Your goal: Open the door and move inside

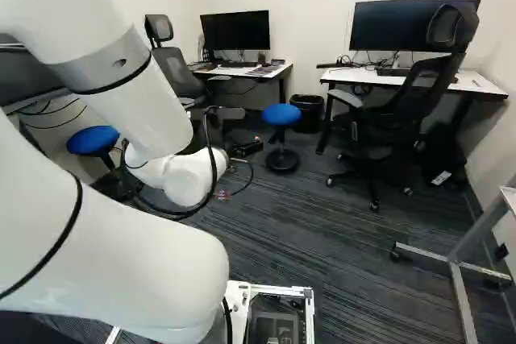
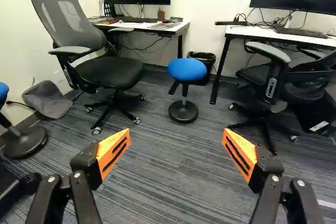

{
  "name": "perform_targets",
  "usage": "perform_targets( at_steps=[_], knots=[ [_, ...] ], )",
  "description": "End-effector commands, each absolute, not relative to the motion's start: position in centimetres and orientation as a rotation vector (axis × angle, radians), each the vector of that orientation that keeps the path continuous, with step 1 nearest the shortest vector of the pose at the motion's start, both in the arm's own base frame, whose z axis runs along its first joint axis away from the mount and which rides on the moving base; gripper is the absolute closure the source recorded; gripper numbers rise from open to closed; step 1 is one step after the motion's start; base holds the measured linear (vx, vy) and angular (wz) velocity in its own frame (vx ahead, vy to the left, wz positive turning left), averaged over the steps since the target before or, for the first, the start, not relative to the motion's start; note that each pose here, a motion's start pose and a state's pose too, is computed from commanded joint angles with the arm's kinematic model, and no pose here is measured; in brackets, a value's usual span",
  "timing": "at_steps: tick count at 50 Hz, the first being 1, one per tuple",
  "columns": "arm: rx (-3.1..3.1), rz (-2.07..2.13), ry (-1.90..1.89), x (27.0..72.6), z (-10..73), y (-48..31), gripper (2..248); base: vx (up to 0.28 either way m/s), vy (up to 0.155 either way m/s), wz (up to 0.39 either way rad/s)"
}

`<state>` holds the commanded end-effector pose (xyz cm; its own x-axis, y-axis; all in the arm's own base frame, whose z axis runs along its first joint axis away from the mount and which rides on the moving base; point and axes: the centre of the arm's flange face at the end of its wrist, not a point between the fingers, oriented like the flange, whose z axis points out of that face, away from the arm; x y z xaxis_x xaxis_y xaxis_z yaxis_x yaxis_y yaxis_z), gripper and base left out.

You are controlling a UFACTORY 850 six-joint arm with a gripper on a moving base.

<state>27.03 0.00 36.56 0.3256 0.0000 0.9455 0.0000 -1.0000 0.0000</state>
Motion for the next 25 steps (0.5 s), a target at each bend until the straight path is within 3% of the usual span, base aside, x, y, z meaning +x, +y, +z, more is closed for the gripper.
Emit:
perform_targets(
  at_steps=[16, 25],
  knots=[
    [2.558, 1.824, 0.000, 27.03, 36.56, 0.00, 3, 0.199, 0.037, 0.144],
    [2.558, 1.824, 0.000, 27.03, 36.56, 0.00, 3, 0.191, 0.012, 0.032]
  ],
)
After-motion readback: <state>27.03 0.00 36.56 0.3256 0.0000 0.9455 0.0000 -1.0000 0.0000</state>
